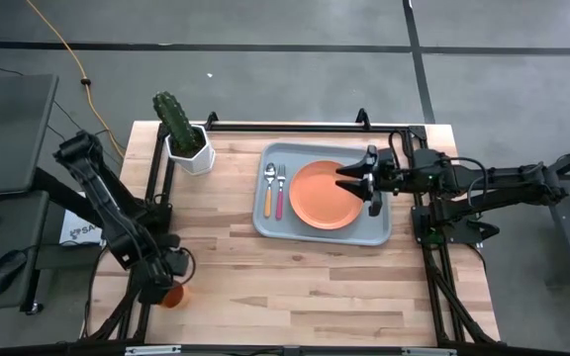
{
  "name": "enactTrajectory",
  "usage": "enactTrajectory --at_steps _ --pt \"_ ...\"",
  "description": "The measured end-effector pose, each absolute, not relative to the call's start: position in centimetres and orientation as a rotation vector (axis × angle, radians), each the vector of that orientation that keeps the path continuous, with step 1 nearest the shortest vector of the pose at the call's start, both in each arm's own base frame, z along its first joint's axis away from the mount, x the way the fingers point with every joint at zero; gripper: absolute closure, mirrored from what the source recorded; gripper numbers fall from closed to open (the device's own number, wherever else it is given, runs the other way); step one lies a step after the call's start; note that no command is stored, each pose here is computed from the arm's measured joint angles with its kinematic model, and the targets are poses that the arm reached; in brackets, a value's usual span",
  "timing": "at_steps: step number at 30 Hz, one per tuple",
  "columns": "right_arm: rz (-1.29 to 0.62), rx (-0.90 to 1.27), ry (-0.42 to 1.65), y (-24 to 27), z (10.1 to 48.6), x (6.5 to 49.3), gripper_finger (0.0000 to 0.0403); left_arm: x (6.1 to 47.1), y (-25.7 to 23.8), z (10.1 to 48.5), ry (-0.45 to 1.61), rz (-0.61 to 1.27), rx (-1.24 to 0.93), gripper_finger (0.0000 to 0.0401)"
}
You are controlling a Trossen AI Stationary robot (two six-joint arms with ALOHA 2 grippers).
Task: Pick and place plate/cup/fork/spoon on tray
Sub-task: Put the orange cup to the top right of the orange plate on the gray serving tray
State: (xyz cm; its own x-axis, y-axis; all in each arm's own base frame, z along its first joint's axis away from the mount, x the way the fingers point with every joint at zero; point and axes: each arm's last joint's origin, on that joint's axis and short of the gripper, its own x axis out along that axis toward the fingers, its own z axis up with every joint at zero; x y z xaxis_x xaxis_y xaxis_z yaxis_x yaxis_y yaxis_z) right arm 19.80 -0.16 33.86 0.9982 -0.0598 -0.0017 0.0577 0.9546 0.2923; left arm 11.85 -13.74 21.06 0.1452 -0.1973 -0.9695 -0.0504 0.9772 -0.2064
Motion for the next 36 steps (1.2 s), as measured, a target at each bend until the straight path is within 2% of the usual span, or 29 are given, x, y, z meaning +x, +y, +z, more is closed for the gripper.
enactTrajectory --at_steps 5,9,13,17,19,28,36 --pt "-0.061 0.295 0.003 -0.2 33.8 19.8 0.0240 12.1 -14.0 20.1 1.445 -0.088 -0.189 0.0215" --pt "-0.061 0.295 0.003 -0.2 33.8 19.8 0.0240 12.2 -14.2 19.4 1.458 -0.072 -0.184 0.0243" --pt "-0.061 0.295 0.005 -0.2 33.7 19.8 0.0240 12.4 -14.4 19.3 1.450 -0.082 -0.193 0.0298" --pt "-0.061 0.295 0.005 -0.2 33.7 19.8 0.0240 12.3 -14.3 19.7 1.431 -0.117 -0.185 0.0375" --pt "-0.061 0.295 0.005 -0.2 33.7 19.8 0.0240 12.2 -14.1 20.0 1.419 -0.126 -0.196 0.0393" --pt "-0.061 0.302 0.005 -0.2 33.7 19.8 0.0240 12.7 -12.1 22.4 1.315 -0.119 -0.332 0.0399" --pt "-0.060 0.309 -0.004 -0.2 33.8 19.8 0.0240 16.9 -8.3 29.4 1.022 -0.039 -0.485 0.0400"
